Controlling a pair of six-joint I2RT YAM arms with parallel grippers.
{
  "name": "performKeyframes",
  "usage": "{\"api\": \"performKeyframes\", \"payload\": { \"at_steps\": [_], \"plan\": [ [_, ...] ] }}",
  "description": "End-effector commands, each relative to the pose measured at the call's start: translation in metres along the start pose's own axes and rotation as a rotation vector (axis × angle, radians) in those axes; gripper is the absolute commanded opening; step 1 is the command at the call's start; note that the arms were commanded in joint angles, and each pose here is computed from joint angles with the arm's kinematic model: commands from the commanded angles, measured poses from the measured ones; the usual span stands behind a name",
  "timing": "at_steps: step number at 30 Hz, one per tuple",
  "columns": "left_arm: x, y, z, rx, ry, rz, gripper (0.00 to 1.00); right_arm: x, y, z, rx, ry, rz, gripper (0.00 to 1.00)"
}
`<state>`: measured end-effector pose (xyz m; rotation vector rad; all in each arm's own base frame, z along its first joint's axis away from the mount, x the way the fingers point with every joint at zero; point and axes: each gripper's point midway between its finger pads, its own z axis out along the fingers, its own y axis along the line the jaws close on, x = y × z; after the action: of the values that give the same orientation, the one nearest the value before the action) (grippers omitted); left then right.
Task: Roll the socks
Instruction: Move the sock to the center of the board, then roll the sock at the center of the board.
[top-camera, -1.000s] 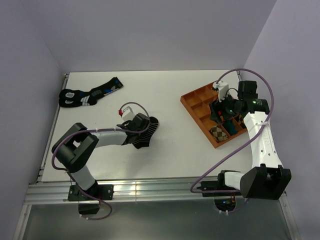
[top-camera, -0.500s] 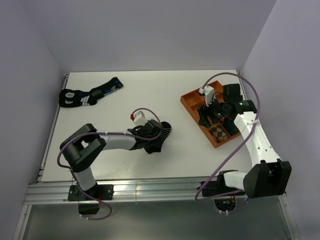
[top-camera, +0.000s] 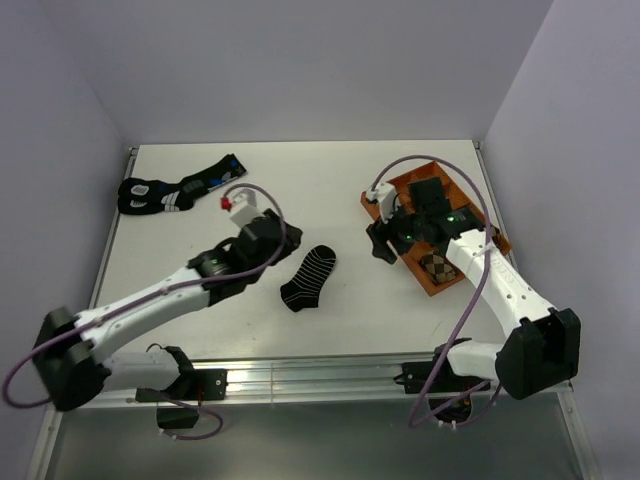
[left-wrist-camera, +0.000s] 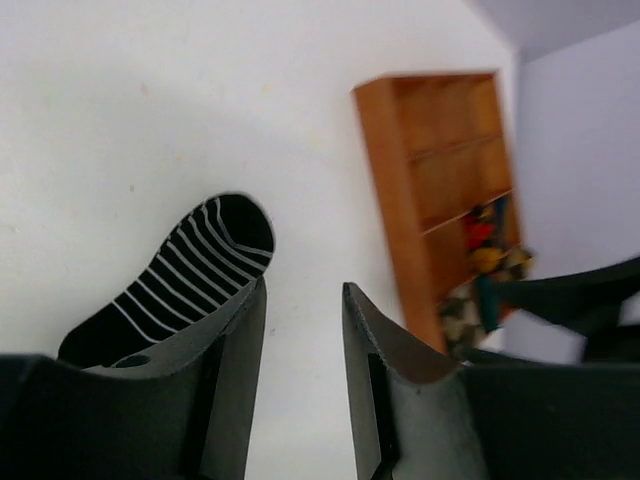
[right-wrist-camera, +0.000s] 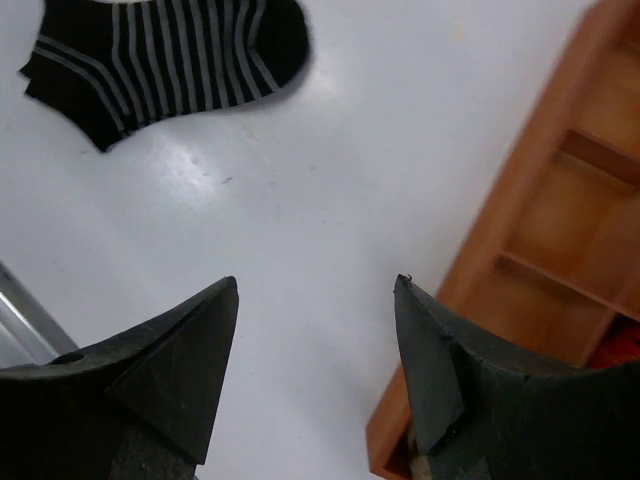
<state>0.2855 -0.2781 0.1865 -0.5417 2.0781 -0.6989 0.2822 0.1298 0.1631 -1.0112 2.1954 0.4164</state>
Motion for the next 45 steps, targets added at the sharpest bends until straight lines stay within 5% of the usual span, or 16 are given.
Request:
{"api": "performKeyframes", "payload": {
  "at_steps": [1, 8, 20, 45],
  "plan": [
    [-0.052, 0.016, -0.044, 0.018, -0.118, -0.053, 0.42, -0.005, 0.027, 0.014, -0.027, -0.016, -0.061, 0.70],
    [-0.109, 0.020, -0.103, 0.084, -0.246, -0.099, 0.43, -0.020, 0.096, 0.054, -0.086, -0.036, -0.225, 0.66],
    [-0.113, 0.011, -0.120, 0.150, -0.226, -0.041, 0.44, -0.026, 0.192, 0.124, -0.183, 0.006, -0.422, 0.58],
    [-0.138, -0.011, -0.144, 0.225, -0.260, 0.081, 0.47, -0.003, 0.217, 0.191, -0.143, 0.195, -0.442, 0.47]
  ]
}}
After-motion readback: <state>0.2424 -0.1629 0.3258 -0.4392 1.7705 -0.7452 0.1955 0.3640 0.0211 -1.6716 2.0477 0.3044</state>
